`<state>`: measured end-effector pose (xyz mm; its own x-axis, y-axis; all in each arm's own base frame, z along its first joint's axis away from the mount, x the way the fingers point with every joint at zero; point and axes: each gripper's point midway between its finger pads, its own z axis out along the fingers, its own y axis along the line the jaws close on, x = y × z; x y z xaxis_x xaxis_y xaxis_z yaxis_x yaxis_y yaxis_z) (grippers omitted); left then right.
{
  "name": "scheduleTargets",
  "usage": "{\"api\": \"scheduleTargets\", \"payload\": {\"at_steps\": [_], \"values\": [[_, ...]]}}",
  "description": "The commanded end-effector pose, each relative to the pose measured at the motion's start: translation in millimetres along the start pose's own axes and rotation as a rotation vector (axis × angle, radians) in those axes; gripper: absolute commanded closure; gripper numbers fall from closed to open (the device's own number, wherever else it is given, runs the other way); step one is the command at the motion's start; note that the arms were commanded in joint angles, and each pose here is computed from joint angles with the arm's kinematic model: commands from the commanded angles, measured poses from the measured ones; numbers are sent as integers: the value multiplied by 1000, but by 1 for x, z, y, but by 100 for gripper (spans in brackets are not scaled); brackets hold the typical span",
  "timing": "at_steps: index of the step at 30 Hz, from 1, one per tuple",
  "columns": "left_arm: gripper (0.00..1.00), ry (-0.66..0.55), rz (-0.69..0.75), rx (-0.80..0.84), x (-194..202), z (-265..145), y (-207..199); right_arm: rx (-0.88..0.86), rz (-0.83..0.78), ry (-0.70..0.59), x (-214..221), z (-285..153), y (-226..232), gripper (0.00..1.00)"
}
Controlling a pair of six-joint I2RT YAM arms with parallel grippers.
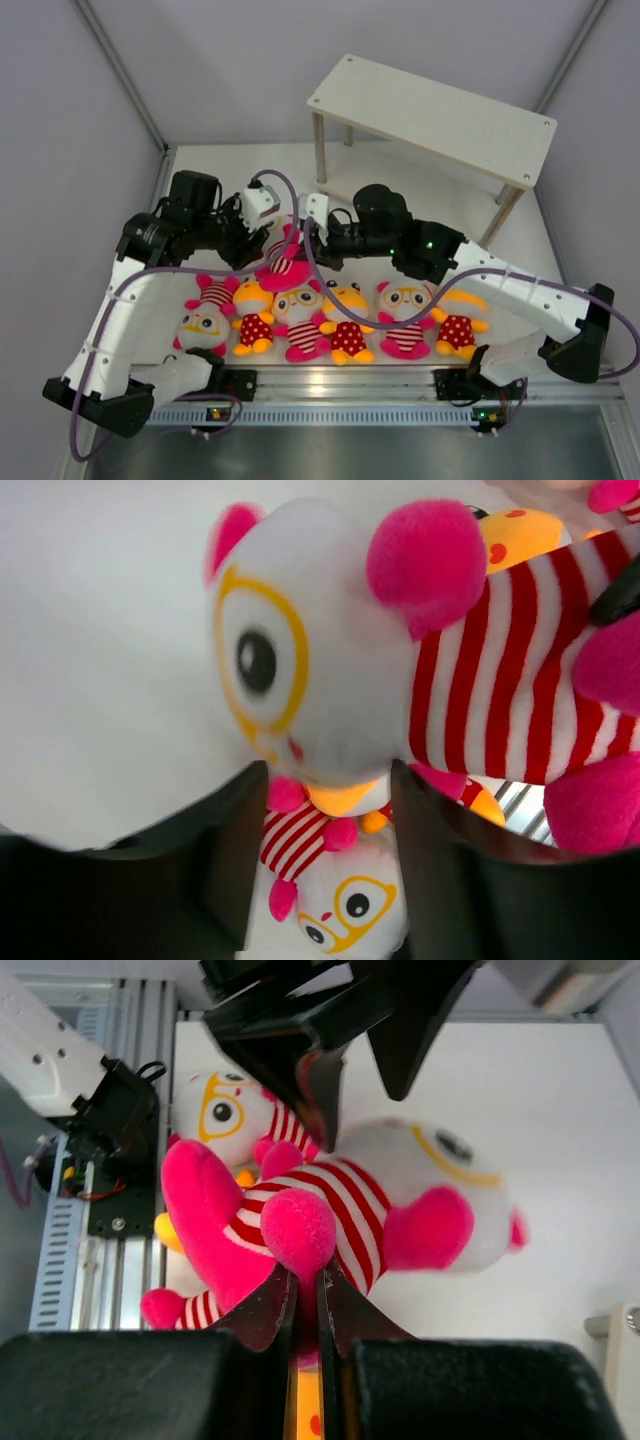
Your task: Place and organize the stuffed toys onto the shelf
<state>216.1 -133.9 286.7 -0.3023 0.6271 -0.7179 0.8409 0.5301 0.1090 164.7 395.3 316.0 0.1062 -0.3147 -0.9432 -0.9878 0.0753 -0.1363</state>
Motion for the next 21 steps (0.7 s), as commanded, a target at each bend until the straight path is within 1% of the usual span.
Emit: {"api": "scheduleTargets", "payload": {"at_steps": [1,2,3,4,5,6,7,9,10,11,13,15,16,17,18,19,20,21], "values": [[37,6,-21,-115,-1,-11,16,147,-39,-137,-63,-37,-19,100],[30,55,-49,-221,6,-16,34,206,-40,-165,-76,-49,-30,100],[27,53,-78,-291,3,-24,44,238,-41,-208,-91,-66,-35,100],[24,56,-159,-366,4,-30,53,298,-17,-243,-100,-82,-53,100],[18,50,-180,-432,2,-41,62,334,-17,-288,-116,-98,-62,100],[7,41,-225,-488,7,-52,74,375,-19,-319,-126,-115,-71,100],[3,24,-259,-530,8,-60,81,435,-13,-327,-129,-130,-87,100],[2,-3,-298,-610,14,-80,91,531,-31,-370,-151,-161,-104,100],[2,-2,-306,-621,18,-82,92,584,-45,-375,-155,-176,-115,100],[2,-5,-314,-630,22,-85,90,630,-67,-405,-172,-195,-119,100],[2,4,-320,-631,29,-85,89,721,-135,-416,-186,-226,-129,100],[2,15,-321,-625,37,-83,84,861,-183,-442,-201,-267,-135,100],[2,20,-321,-624,40,-82,83,942,-237,-407,-198,-285,-144,100],[2,16,-319,-629,41,-84,81,1043,-228,-356,-185,-300,-157,100],[2,29,-322,-627,46,-82,80,1088,-227,-328,-176,-312,-160,100],[2,33,-327,-627,49,-81,79,1162,-207,-271,-156,-331,-173,100],[2,46,-335,-625,54,-79,79,1161,-176,-210,-130,-327,-180,100],[2,53,-344,-624,57,-77,79,1213,-142,-184,-114,-344,-182,100]]}}
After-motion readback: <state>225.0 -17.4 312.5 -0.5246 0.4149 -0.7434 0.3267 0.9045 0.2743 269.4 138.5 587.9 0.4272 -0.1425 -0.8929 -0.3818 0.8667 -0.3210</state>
